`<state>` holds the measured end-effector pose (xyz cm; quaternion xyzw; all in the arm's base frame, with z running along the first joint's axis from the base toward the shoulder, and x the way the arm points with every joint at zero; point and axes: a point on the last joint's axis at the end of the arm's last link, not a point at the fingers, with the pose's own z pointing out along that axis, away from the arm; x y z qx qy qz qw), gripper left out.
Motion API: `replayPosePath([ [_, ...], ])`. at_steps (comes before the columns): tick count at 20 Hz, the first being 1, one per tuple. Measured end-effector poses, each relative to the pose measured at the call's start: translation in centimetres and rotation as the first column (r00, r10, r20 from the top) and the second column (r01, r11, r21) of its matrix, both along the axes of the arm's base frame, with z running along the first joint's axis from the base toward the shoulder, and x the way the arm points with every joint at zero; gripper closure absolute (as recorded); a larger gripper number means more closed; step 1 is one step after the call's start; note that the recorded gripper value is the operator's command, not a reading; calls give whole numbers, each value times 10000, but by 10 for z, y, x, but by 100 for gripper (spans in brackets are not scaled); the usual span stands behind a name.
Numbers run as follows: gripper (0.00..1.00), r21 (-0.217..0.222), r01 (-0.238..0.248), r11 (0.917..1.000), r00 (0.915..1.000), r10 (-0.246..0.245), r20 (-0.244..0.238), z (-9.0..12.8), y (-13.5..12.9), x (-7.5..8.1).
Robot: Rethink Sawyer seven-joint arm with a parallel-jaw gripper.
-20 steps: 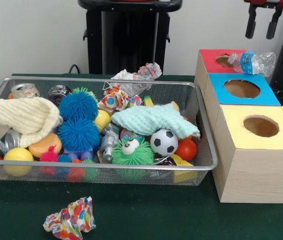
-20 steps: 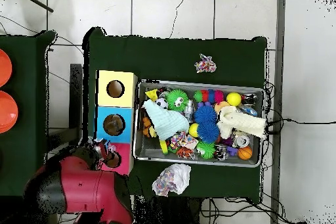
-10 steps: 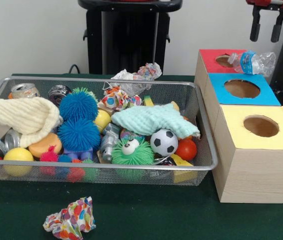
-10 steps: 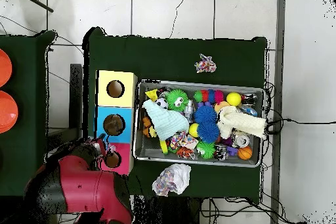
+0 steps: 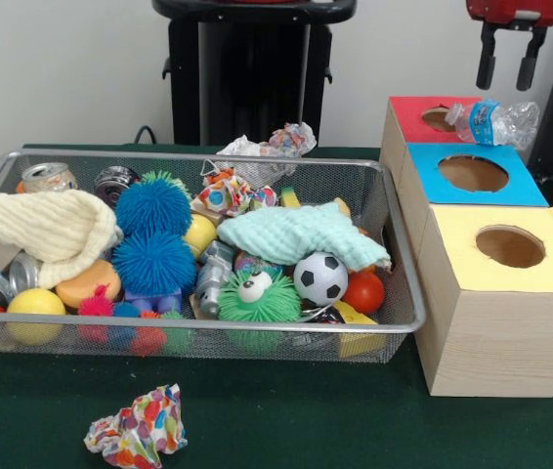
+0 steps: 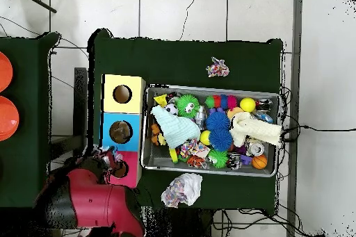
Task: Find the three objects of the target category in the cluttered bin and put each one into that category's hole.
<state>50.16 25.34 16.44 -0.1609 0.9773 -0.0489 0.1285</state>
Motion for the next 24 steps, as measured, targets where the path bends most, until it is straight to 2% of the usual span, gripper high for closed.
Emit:
replayPosePath([
  [9, 0, 56, 39, 10000, 9996, -38, -279, -7, -2, -16],
  [24, 0, 129, -132, 9998, 9999, 132, -54, 5, 6, -18],
])
